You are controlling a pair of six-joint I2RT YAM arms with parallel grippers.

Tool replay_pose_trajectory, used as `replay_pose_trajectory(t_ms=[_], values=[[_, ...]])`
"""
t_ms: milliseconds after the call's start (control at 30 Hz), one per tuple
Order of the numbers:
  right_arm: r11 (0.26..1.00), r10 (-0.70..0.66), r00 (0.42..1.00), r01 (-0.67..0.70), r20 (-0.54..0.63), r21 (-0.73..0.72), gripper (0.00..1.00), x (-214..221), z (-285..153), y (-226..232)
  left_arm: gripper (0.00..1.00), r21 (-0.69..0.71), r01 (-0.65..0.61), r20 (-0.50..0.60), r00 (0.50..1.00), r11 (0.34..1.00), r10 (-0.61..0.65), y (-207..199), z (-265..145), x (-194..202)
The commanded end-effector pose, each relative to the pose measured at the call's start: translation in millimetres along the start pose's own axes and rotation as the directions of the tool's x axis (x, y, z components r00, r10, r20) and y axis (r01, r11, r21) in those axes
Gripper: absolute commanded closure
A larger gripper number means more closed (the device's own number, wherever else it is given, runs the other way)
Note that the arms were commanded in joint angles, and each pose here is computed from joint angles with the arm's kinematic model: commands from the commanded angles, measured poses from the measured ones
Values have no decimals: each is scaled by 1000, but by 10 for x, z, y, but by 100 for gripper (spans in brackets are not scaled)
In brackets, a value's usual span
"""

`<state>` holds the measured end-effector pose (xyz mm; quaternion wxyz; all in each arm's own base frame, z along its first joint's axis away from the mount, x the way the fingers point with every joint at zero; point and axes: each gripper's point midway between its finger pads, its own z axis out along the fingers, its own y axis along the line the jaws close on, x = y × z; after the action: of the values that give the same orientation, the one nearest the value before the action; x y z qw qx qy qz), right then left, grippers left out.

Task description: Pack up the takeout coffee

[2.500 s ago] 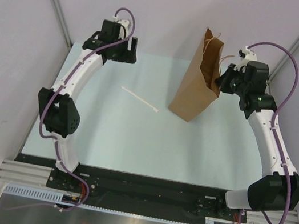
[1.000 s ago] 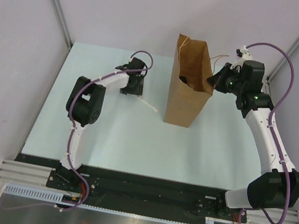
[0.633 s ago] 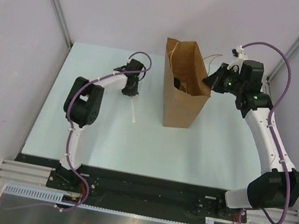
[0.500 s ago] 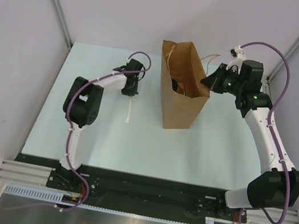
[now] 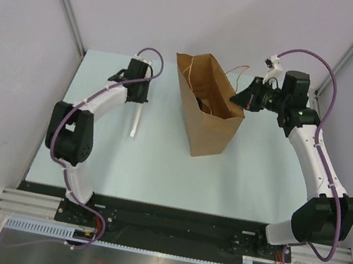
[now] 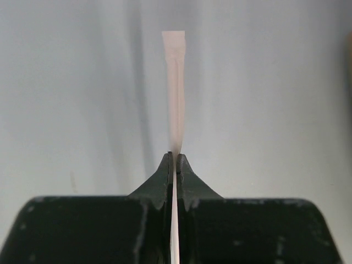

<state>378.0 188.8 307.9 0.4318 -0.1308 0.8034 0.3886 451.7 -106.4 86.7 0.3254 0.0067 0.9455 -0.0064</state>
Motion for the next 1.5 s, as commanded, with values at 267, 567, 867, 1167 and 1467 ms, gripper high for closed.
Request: replay_pose_trajectory(t_ms=[267,567,867,1167,1467], values=[[988,-54,999,52,-7,-144,100,-146,42,137,100,102,-375,739,649,922,182,-199,-1972,-2109],[985,-65,998,60,-26,-159,100,-196,152,98,100,60,-691,978,185,721,95,-853,-3234,-2680],[990,-51,999,48,-18,-134,98,-288,257,31,100,-52,-887,988,-112,460,-103,-1627,-4006,-2688],[967,-89,996,81,-20,-240,100,-334,345,176,100,-57,-970,979,-102,236,-179,-2194,-3911,-2290],[921,-96,993,64,-64,-385,100,-289,334,380,100,21,-994,985,2,109,-170,-2239,-3778,-1878]])
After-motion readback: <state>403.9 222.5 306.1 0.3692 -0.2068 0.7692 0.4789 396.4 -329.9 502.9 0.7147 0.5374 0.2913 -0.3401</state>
